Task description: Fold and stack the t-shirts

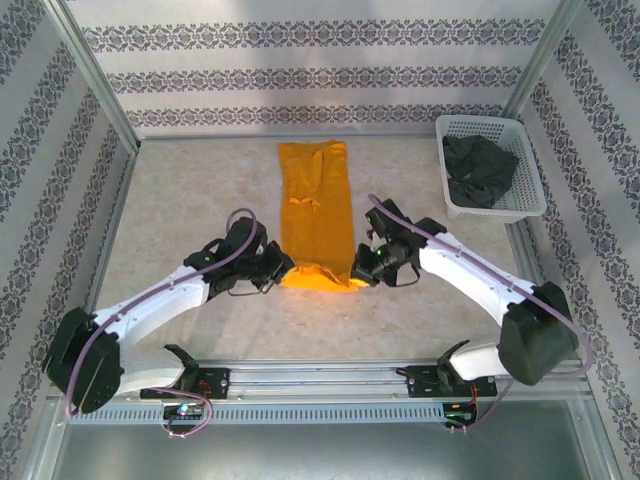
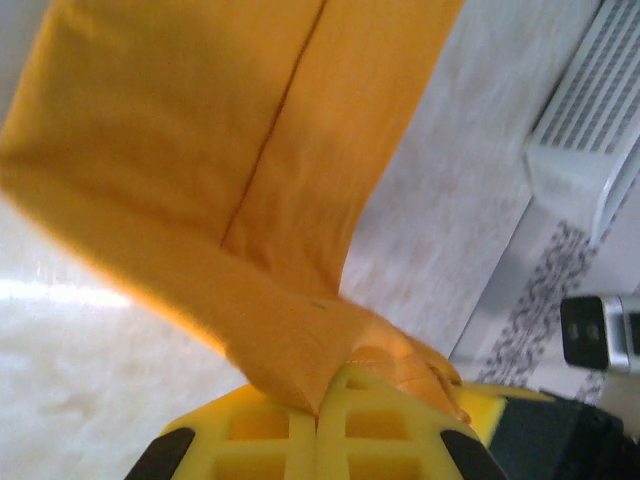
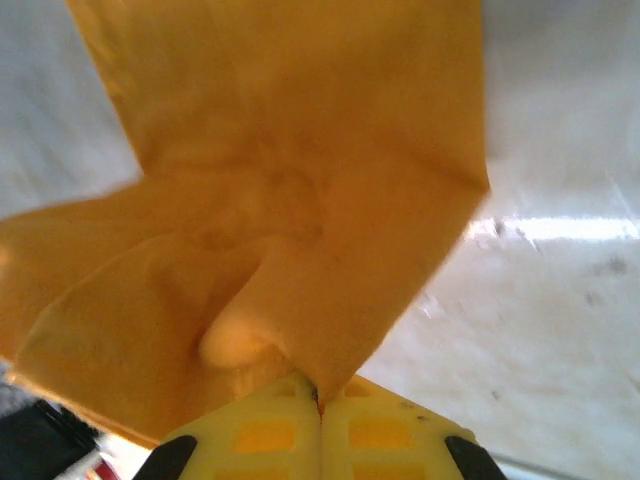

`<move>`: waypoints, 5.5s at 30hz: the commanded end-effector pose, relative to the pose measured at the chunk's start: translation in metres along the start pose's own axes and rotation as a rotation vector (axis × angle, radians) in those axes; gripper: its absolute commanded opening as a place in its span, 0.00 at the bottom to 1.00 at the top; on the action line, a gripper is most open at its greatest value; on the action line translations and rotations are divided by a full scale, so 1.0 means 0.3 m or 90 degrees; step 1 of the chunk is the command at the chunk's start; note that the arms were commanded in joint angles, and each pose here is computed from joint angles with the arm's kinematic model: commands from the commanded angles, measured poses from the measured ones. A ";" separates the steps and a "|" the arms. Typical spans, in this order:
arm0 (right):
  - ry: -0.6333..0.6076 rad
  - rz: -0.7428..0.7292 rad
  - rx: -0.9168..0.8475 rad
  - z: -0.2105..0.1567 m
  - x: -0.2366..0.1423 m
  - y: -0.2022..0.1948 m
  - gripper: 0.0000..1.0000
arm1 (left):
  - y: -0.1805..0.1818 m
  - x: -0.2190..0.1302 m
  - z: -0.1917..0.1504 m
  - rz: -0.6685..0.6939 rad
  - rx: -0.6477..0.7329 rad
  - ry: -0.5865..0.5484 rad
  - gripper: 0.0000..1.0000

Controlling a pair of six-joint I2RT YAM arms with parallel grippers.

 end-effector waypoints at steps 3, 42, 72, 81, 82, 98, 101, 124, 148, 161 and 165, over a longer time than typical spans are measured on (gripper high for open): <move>-0.077 0.026 0.010 0.192 -0.013 0.116 0.00 | -0.082 0.027 0.189 -0.030 0.014 -0.072 0.00; -0.042 0.059 0.104 0.285 0.198 -0.061 0.54 | 0.191 0.222 0.172 0.018 -0.147 -0.019 0.53; -0.029 0.032 0.097 0.151 0.192 -0.096 0.00 | 0.227 0.187 0.072 -0.009 -0.086 0.008 0.00; -0.058 0.032 0.095 -0.049 0.045 -0.131 0.00 | 0.068 -0.055 -0.047 -0.072 0.037 -0.041 0.00; -0.071 0.040 0.102 -0.058 0.012 -0.124 0.00 | 0.047 -0.088 -0.050 -0.081 0.045 -0.053 0.00; -0.155 0.098 0.165 0.252 -0.163 0.150 0.00 | -0.255 -0.069 0.285 -0.147 0.045 -0.166 0.00; -0.147 0.095 0.189 0.398 -0.105 0.182 0.00 | -0.256 0.028 0.419 -0.122 0.026 -0.155 0.00; -0.200 0.257 0.078 0.372 -0.135 0.065 0.54 | -0.122 0.284 0.077 -0.101 -0.127 -0.081 0.59; -0.195 0.256 0.137 0.183 -0.178 -0.137 0.53 | -0.075 0.647 0.059 -0.154 -0.334 -0.190 0.04; -0.193 0.249 0.132 0.231 -0.197 -0.119 0.51 | 0.185 0.358 0.631 -0.138 -0.302 -0.338 0.00; -0.188 0.253 0.125 0.258 -0.191 -0.099 0.51 | 0.302 0.251 0.832 -0.137 -0.255 -0.312 0.00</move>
Point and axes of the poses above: each hand's point on the last joint's axis, 136 mm out from that joint toward the fingers, its own x axis out along the fingers, its own y axis along the line the jaws close on, z = x × y, the point moved 7 cm from there along -x, back along the fingers, and after that the axes turned 7 degrees about x, right-handed, at the moved point
